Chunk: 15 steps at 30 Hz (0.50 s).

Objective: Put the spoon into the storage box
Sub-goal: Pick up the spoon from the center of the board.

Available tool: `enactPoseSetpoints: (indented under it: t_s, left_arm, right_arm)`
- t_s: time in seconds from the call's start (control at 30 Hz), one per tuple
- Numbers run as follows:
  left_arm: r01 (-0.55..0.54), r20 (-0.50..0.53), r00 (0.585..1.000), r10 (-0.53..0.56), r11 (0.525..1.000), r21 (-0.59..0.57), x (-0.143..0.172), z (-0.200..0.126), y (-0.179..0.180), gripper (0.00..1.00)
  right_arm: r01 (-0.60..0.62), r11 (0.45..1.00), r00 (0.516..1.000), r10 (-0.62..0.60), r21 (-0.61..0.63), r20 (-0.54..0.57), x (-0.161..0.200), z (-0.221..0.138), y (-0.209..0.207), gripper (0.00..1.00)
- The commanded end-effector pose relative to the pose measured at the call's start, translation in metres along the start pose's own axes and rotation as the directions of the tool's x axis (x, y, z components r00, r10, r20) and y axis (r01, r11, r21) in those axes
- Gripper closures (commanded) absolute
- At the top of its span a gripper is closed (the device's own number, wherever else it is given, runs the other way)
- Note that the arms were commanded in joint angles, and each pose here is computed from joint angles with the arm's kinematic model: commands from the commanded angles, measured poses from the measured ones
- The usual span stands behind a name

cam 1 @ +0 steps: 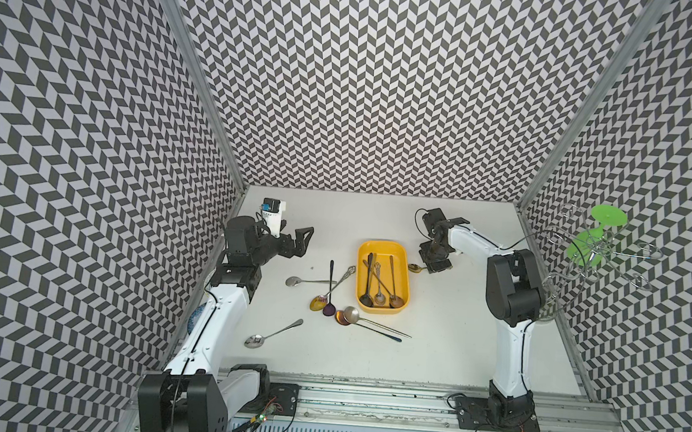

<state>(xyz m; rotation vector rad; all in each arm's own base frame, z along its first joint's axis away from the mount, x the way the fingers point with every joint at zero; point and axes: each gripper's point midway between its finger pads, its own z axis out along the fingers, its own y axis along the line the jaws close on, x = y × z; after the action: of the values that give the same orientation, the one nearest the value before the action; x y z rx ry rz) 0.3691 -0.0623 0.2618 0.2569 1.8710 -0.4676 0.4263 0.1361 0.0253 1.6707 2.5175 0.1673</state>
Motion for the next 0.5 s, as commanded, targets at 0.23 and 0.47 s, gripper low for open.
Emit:
enactPoseSetpoints:
  t_s: [0.23, 0.47]
  left_arm:
    - [-0.023, 0.002, 1.0, 0.023, 1.0, -0.003, -0.001, -0.002, -0.002, 0.01]
    - [-0.022, 0.0, 1.0, 0.022, 1.0, 0.0, 0.0, -0.001, -0.002, 0.01]
  right_arm:
    - [0.005, 0.999, 0.999, -0.007, 0.047, 0.036, -0.01, 0.022, -0.003, 0.74]
    - [0.024, 0.999, 0.996, -0.027, 0.038, 0.081, -0.021, 0.018, 0.001, 0.86]
